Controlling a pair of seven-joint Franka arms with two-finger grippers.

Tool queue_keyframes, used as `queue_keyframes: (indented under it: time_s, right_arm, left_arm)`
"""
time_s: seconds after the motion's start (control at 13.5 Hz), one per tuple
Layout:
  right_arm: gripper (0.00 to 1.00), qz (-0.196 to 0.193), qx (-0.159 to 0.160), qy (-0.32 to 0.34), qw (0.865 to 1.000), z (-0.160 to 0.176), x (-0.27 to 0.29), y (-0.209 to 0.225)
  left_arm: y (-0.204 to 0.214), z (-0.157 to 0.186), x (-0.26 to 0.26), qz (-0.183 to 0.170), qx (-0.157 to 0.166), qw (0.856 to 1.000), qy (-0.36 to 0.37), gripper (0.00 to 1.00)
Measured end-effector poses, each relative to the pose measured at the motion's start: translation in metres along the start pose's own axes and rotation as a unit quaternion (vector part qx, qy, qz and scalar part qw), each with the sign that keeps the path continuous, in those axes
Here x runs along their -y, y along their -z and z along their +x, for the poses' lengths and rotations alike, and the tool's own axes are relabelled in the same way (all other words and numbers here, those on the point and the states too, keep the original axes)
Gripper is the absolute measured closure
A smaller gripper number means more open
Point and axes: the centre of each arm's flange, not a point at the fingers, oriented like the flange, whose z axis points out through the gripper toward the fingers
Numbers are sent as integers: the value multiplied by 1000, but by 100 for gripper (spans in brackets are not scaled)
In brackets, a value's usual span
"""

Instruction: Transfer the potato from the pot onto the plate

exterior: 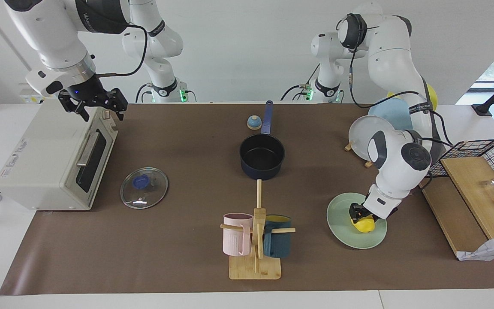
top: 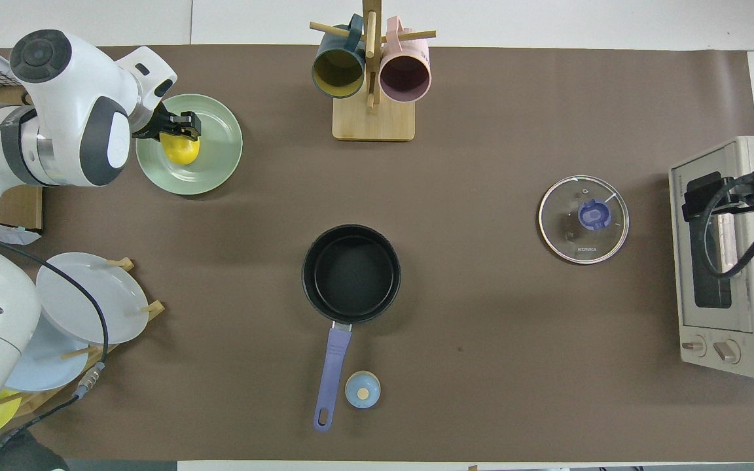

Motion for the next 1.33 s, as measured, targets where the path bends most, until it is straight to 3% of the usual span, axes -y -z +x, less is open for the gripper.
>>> queue_keyframes:
  time_s: [0.15, 0.22, 0.52, 0.81, 0.96, 1.11, 1.33]
  right_arm:
    - [0, 0, 0, 0, 1000, 0, 0, 0]
    - [0, 0, 0, 0, 1000, 0, 0, 0]
    - [0, 0, 0, 0, 1000, 0, 0, 0]
    - [0, 0, 0, 0, 1000, 0, 0, 0]
    - [0, 0, 0, 0, 1000, 0, 0, 0]
    - [0, 0, 0, 0, 1000, 0, 0, 0]
    - [0, 0, 0, 0, 1000, 0, 0, 0]
  left_arm:
    - [3, 0, 1, 1, 2, 1000, -1, 6]
    - [13, 1, 3, 1, 4, 1000, 0, 0]
    - [131, -13, 27, 5, 4, 1000, 18, 0]
    - [262, -75, 49, 12, 34, 999, 36, 0]
    - [307, -112, 52, 15, 59, 997, 41, 0]
    - [320, -138, 50, 17, 74, 996, 40, 0]
    - [299, -153, 47, 18, 73, 997, 37, 0]
